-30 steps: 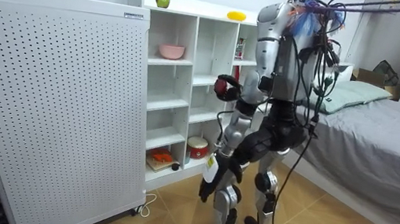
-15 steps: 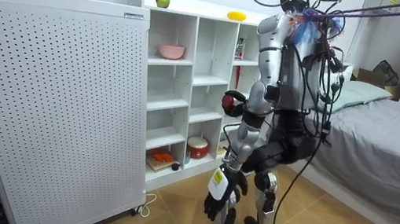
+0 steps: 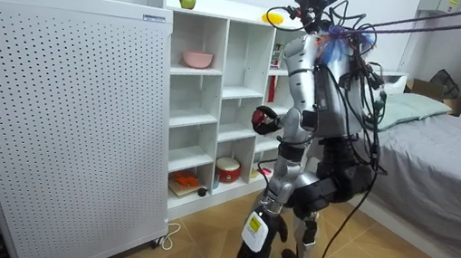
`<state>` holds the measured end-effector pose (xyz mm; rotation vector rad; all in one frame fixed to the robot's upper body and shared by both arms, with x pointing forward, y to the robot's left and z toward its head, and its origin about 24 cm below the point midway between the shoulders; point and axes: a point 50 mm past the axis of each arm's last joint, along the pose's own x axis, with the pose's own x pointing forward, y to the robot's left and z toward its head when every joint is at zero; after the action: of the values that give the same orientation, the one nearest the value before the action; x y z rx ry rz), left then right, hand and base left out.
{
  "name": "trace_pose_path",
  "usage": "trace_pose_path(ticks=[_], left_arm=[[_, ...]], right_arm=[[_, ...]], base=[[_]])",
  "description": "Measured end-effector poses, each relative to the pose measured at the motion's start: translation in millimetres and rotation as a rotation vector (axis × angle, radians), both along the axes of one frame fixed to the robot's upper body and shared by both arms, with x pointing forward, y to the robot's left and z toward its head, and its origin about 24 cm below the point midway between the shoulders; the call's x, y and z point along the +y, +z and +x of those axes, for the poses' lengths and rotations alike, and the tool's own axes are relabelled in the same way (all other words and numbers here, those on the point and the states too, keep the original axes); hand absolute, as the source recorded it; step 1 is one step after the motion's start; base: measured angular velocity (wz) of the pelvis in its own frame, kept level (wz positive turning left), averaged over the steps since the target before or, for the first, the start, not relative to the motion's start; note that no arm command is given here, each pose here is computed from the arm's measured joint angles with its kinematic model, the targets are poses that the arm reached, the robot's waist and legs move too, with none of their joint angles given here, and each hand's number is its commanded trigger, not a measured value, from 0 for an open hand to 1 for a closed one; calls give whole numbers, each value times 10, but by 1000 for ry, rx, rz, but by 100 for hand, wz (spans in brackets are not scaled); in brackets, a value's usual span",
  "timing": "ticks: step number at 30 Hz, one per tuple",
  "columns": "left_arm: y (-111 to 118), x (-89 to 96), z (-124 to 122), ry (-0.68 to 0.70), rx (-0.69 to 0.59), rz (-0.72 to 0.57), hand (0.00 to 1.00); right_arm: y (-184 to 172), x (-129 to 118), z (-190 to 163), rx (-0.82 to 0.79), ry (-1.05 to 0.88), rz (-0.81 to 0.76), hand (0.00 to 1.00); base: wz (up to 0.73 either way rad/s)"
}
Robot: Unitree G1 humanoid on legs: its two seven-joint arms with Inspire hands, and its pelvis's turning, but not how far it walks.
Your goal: Arrange fruit in the closet
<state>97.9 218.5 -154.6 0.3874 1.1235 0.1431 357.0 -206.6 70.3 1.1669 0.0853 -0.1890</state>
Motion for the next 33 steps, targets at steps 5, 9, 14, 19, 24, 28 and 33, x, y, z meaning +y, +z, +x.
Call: trace_pose_path(ticks=[5,9,14,19,24,28,33], left_arm=[[18,-15,27,-23,-16,7,0],[29,12,32,-23,-20,11,0],[37,58,28,-25,-18,19,0],[53,63,-6,-29,-28,18,0],[41,112,-108,-24,-2,29,0],[23,216,-340,-16,56,54,0],[8,202,-492,-32,91,54,0]], right_arm=[[193,-132,75,-20,-56,13,100],[305,-184,114,-29,-81,9,100],[528,-169,201,-78,-80,28,100],[629,-224,223,-78,-106,32,100],[669,-336,211,-55,-171,73,0],[778,-403,226,-33,-229,86,0],[805,-433,212,35,-288,108,0]], base=[[8],[6],[0],[4],[10],[-5],[0]])
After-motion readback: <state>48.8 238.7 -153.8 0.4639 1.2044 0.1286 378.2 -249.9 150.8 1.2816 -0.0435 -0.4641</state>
